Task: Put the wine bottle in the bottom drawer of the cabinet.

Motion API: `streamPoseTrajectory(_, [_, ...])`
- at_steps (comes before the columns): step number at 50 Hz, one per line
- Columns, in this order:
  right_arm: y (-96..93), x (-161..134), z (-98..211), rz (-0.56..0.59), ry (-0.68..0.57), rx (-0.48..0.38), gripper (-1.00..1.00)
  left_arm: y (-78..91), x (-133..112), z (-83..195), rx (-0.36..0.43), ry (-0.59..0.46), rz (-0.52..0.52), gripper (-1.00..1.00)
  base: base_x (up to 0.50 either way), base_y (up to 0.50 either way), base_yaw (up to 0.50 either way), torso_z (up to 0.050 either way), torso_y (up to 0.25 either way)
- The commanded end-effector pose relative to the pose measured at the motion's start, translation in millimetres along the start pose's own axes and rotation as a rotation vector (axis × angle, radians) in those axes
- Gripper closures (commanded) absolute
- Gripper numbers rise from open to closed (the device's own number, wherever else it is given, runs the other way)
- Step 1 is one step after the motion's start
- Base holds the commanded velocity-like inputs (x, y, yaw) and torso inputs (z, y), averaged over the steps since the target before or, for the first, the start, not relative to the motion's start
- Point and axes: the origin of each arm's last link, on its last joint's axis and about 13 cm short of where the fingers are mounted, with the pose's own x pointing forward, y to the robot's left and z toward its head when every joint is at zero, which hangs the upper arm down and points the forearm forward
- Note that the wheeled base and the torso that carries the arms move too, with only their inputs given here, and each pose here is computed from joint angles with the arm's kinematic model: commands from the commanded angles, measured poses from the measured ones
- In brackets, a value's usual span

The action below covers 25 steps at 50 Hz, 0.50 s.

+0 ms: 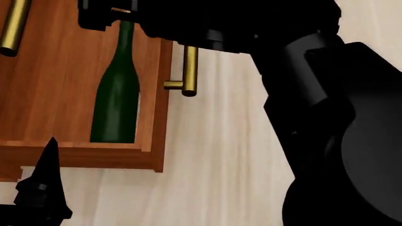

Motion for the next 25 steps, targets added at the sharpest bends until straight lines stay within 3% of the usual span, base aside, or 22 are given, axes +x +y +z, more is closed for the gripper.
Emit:
streamPoseTrajectory(1, [-21.8, 5.1, -27.0, -0.162, 0.162, -0.094, -1.00, 1.4, 0.5, -2.2, 0.007, 0.006, 0.018, -1.00, 0.00, 0.00, 0.00, 0.000, 0.000])
streamPoseTrajectory(8, [-21.8, 5.1, -27.0, -0.162, 0.162, -0.094, -1.00, 0.5, 0.3, -1.4, 0.006, 0.006, 0.016, -1.00, 0.00, 0.00, 0.00, 0.000, -0.005])
streamPoseTrajectory(9, [-29.8, -0.7, -24.7, -0.281, 0.152, -0.080, -1.00, 0.4, 0.3, -1.3, 0.005, 0.007, 0.016, -1.00, 0.00, 0.00, 0.00, 0.000, 0.000])
streamPoseTrajectory(25, [-13.3, -12.5, 5.8, -0.238, 0.071, -0.135, -1.00, -0.4, 0.2, -0.6, 0.006, 0.006, 0.012, -1.00, 0.00, 0.00, 0.00, 0.000, -0.003])
